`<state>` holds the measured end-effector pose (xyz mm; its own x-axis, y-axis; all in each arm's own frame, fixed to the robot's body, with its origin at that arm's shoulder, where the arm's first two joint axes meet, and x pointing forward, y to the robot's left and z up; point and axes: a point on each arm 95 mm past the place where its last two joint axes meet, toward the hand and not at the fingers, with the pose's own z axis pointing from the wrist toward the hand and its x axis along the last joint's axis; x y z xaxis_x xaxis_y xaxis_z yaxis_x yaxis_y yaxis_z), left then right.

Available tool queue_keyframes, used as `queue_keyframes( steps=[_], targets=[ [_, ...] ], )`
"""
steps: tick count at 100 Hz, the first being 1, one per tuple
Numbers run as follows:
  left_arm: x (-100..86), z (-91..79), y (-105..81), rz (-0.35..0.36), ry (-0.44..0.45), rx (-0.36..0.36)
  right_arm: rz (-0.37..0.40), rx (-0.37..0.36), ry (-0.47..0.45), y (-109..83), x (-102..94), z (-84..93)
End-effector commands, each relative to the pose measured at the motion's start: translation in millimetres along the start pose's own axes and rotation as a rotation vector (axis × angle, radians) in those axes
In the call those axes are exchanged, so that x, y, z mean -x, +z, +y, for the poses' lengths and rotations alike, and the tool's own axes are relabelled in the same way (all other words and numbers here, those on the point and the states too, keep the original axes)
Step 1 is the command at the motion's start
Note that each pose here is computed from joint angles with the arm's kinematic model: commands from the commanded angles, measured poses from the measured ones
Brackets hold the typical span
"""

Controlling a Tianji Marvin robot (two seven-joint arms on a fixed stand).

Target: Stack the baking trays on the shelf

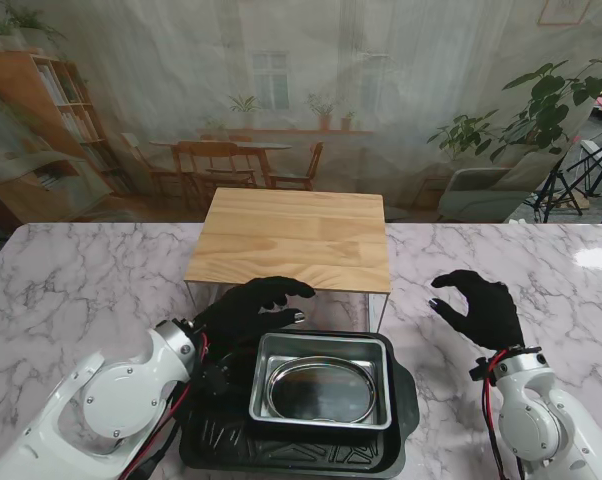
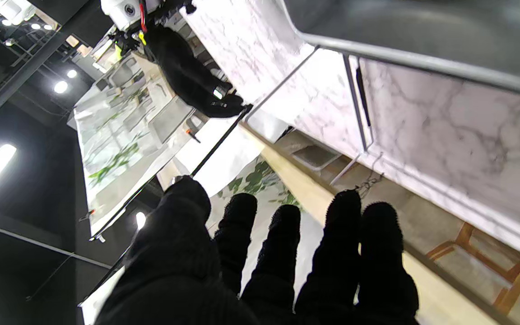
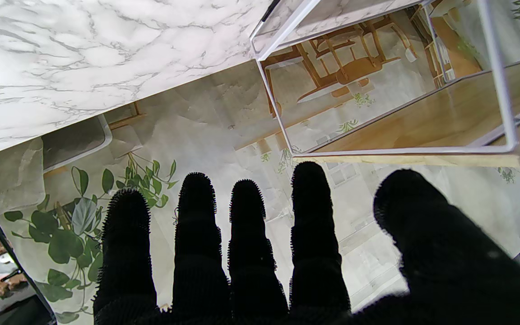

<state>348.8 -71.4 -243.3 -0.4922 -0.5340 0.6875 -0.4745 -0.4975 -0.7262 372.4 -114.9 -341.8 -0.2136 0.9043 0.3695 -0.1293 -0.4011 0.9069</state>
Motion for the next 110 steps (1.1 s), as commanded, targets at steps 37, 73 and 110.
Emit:
queue_keyframes(
  steps=[37, 73, 110],
  targets=[
    [14.9, -52.3, -33.6, -0.013, 0.1, -0.211, 0.001, 0.002, 0.004, -3.9, -0.6, -0.7],
    [65.7, -63.2, -87.0, -0.194, 0.112, -0.301, -0.003, -0.009, -0.016, -6.6, -3.0, -0.2],
    [106.1, -33.3, -126.0, -0.419, 0.021, -0.269, -0.027, -0.029, -0.052, -9.0, -12.7, -1.0]
  ],
)
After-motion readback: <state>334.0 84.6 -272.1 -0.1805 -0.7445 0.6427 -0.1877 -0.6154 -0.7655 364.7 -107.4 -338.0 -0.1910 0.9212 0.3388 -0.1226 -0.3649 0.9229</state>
